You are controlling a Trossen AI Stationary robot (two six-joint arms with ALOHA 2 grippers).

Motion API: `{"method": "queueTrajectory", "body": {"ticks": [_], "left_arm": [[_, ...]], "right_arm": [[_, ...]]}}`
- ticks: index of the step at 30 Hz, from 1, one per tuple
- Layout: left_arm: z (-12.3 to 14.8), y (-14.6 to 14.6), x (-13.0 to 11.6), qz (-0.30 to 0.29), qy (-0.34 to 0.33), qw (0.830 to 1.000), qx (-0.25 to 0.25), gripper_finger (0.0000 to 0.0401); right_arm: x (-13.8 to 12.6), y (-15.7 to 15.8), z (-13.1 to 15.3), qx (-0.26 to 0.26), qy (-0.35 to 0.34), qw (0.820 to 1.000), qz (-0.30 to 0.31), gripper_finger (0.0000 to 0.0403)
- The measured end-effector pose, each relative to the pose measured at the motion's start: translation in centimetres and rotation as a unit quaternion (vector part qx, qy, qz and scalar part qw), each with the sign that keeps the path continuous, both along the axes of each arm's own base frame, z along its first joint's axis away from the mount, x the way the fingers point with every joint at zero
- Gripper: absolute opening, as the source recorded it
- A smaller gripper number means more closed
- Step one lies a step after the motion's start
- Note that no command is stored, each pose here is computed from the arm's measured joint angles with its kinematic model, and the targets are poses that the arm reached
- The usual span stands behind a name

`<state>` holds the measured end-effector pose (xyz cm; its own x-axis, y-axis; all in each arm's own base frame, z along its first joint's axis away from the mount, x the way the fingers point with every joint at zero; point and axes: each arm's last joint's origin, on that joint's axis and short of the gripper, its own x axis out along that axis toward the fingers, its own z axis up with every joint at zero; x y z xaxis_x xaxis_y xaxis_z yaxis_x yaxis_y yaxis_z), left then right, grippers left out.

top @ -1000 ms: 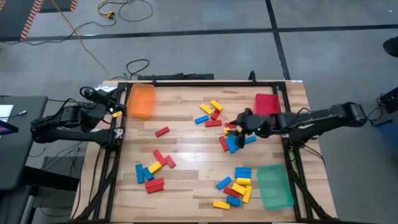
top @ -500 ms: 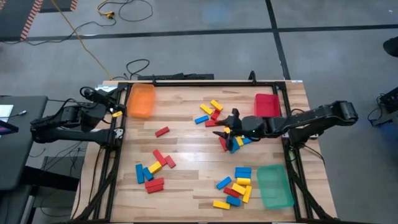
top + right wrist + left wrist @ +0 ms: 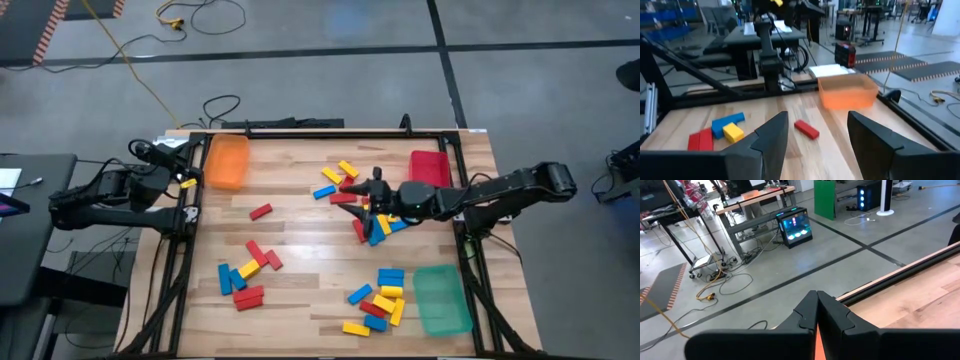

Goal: Sort blocks
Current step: Put the yellow square block into the red bin

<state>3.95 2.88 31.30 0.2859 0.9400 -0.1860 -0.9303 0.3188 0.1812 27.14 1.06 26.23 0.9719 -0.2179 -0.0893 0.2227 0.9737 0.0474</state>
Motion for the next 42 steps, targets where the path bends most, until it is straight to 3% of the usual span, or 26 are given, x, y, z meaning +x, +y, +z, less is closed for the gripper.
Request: {"method": "queueTrajectory", "body": {"ticks": [6, 10, 15, 23, 32, 39, 42], "left_arm": [[0.0, 0.0, 0.0, 0.000, 0.000, 1.000, 0.000, 0.0004], [0.0, 0.0, 0.0, 0.000, 0.000, 1.000, 0.000, 0.0004], [0.0, 0.0, 0.0, 0.000, 0.000, 1.000, 0.000, 0.0004], [0.0, 0.0, 0.0, 0.000, 0.000, 1.000, 0.000, 0.0004], [0.0, 0.0, 0.0, 0.000, 0.000, 1.000, 0.000, 0.0004], [0.0, 0.0, 0.0, 0.000, 0.000, 1.000, 0.000, 0.0004], [0.0, 0.0, 0.0, 0.000, 0.000, 1.000, 0.000, 0.0004]], "right_arm": [[0.0, 0.0, 0.7, 0.007, -0.036, 0.999, 0.000, 0.0223], [0.1, 0.0, 1.2, 0.043, -0.067, 0.997, -0.001, 0.0223], [0.9, 0.5, 1.8, 0.019, -0.057, 0.998, 0.008, 0.0223], [2.9, 1.7, 2.3, -0.008, 0.071, 0.997, 0.029, 0.0223], [3.7, 2.5, 1.0, -0.011, 0.256, 0.966, 0.027, 0.0223], [3.0, 1.6, -0.5, 0.025, 0.334, 0.942, -0.010, 0.0223], [2.9, 1.6, -0.5, 0.028, 0.337, 0.941, -0.012, 0.0223]]}}
